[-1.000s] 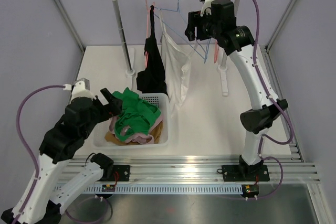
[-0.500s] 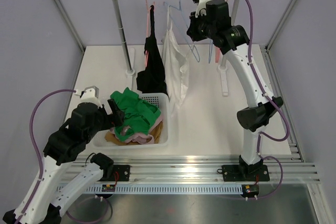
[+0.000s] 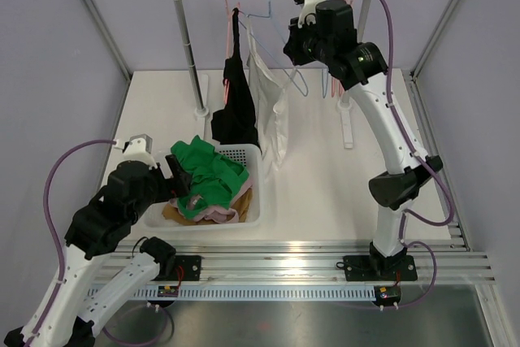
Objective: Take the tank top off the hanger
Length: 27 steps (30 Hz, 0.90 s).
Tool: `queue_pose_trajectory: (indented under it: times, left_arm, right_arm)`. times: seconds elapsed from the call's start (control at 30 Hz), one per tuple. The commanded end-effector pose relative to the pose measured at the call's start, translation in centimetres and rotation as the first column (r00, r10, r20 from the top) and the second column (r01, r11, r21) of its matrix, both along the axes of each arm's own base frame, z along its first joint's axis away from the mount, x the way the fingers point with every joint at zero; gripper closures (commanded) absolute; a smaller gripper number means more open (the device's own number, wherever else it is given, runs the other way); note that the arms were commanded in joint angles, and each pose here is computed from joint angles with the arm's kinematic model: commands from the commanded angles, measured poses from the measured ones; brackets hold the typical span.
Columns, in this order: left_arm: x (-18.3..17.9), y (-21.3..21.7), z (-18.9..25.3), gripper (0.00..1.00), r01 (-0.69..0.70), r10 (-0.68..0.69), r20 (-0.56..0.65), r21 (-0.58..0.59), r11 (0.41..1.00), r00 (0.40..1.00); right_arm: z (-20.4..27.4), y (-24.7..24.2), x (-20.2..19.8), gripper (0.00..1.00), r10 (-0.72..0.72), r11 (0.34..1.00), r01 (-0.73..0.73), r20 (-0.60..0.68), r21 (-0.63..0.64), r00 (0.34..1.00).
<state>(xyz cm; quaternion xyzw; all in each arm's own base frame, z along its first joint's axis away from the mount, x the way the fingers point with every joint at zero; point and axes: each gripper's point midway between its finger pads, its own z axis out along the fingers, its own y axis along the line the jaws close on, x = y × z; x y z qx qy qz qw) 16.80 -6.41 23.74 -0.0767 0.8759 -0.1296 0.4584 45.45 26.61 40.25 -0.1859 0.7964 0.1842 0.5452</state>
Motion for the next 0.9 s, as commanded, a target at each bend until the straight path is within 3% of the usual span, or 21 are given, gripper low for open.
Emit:
queue_pose_trajectory:
  times: [0.0,0.4,0.87]
  left_arm:
    - [0.7,-0.9,1.7,0.01,0.043,-0.042,0.061,-0.023,0.999,0.997]
    - [3.0,-3.8,4.1,0.01,0.124,-0.111,0.133,-0.09,0.988,0.985]
    - [3.7,-3.8,3.0,0.01,0.107,-0.097,0.127,-0.075,0.991,0.987]
  right_arm:
    - [9.0,-2.1,-3.3,1.0,-0.045,0.992,0.021,0.194,0.127,0.98]
    - [11.4,-4.8,-8.1,1.0,-0.056,0.986,0.016,0.236,0.167,0.97]
    - [10.3,-3.6,-4.3,1.0,-0.082,0.989,0.045,0.274,0.138,0.958]
